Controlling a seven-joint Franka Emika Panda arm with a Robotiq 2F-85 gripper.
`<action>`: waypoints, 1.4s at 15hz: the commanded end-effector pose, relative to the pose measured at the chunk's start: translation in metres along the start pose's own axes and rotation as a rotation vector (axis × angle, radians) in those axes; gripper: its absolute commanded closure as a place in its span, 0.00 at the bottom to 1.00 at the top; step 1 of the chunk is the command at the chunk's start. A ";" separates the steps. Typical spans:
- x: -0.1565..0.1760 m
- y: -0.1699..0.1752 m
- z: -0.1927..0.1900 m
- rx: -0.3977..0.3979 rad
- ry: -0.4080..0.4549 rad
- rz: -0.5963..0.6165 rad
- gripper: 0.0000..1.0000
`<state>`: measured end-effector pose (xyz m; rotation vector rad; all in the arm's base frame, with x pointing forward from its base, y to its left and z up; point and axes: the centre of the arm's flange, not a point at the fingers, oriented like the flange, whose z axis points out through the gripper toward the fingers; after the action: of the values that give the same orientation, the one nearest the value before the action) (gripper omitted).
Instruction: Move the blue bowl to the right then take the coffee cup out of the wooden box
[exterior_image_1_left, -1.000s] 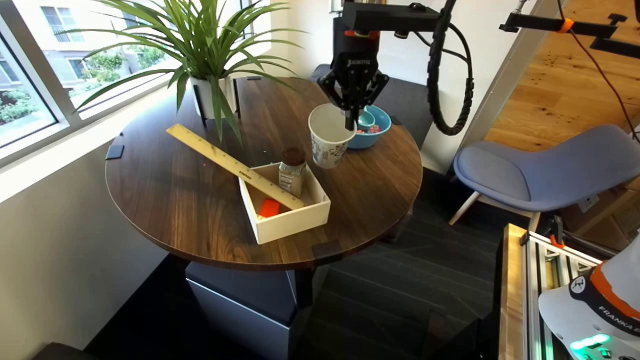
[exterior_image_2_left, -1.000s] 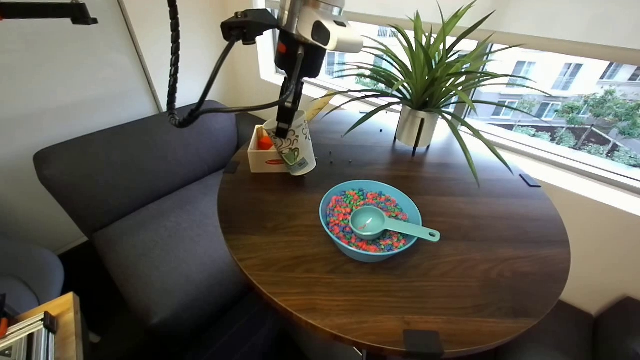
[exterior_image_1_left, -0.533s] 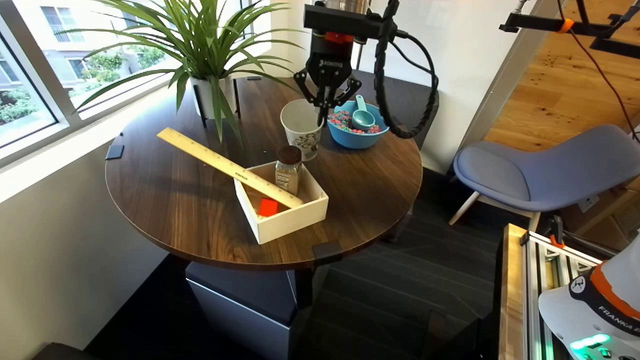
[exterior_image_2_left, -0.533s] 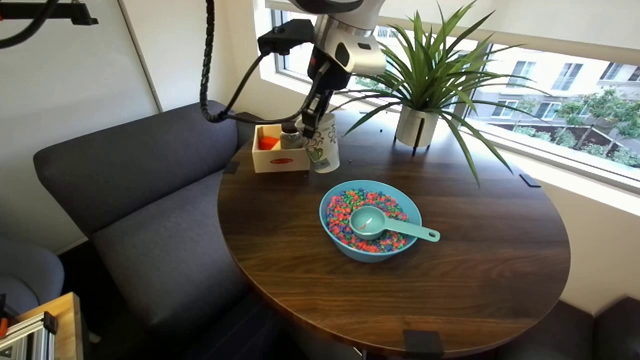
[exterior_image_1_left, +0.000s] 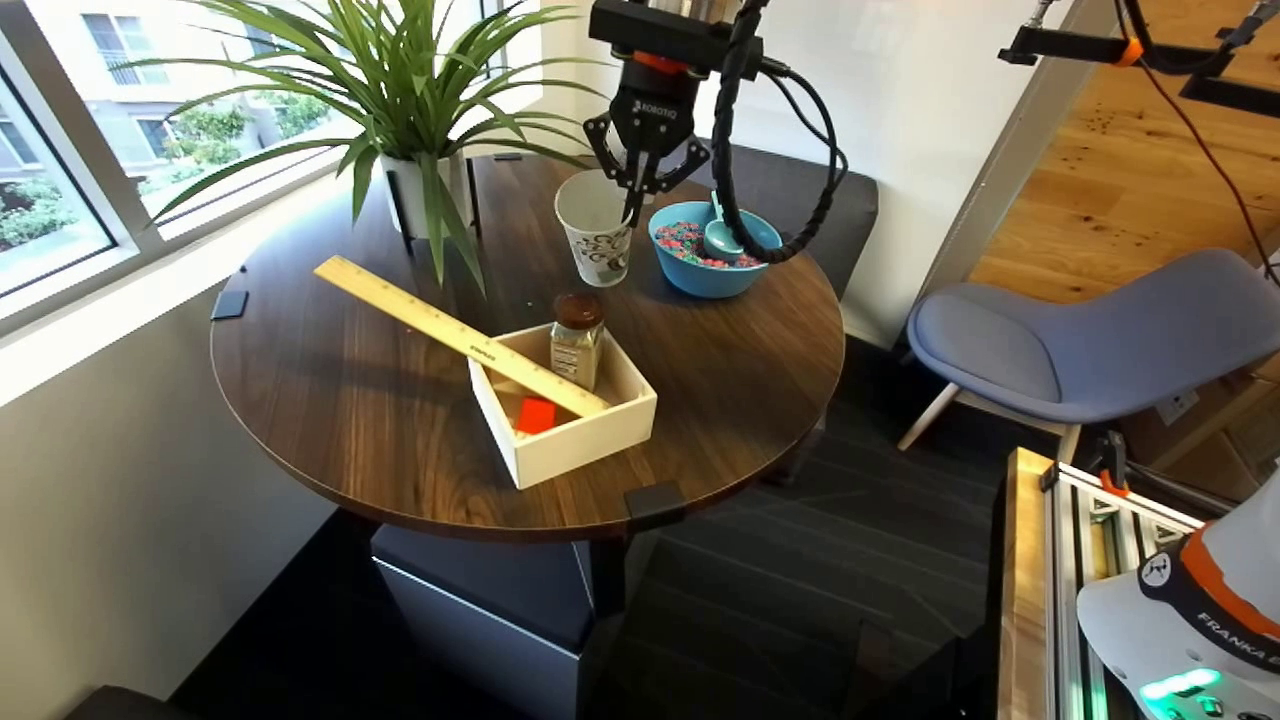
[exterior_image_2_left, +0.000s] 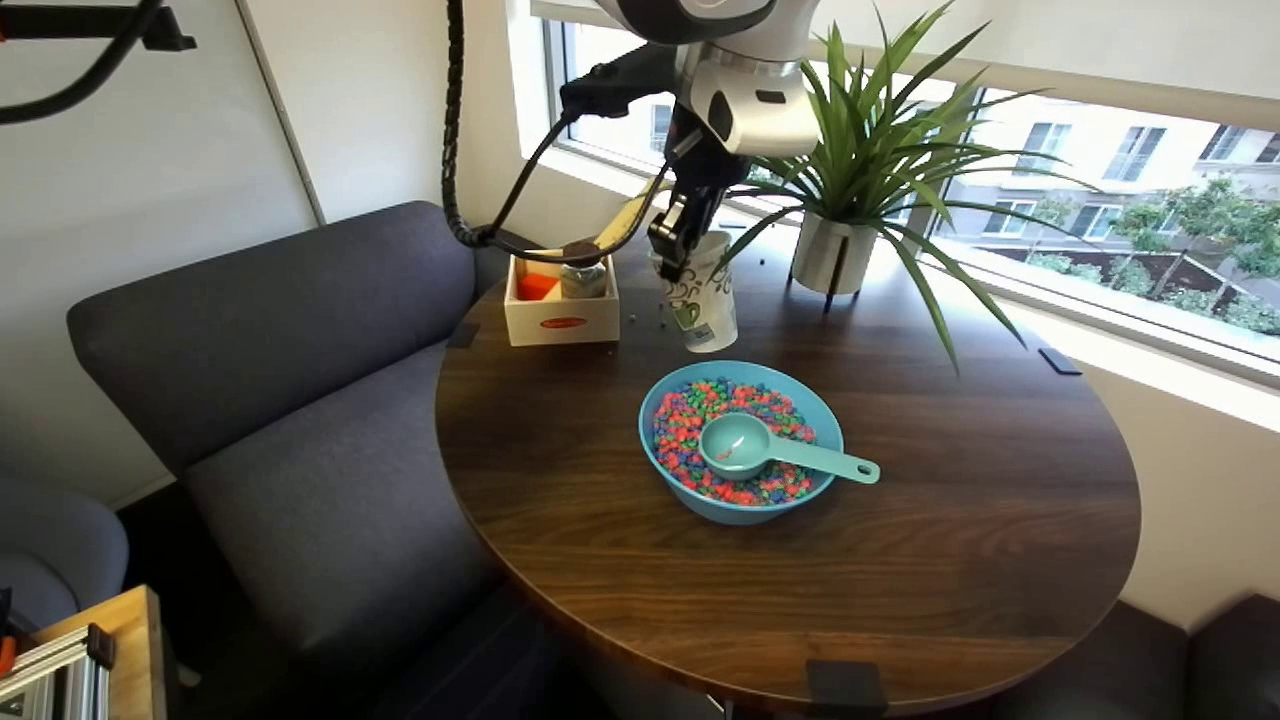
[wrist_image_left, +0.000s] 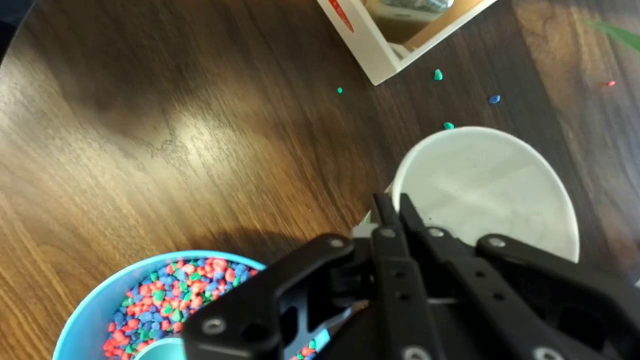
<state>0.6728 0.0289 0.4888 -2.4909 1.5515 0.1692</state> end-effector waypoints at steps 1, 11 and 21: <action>0.017 -0.003 0.008 -0.037 -0.034 0.102 0.99; 0.056 0.000 0.020 0.056 -0.304 0.202 0.99; 0.057 0.000 0.018 0.087 -0.262 0.154 0.60</action>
<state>0.6925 -0.0209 0.4638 -2.1678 1.6223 0.4434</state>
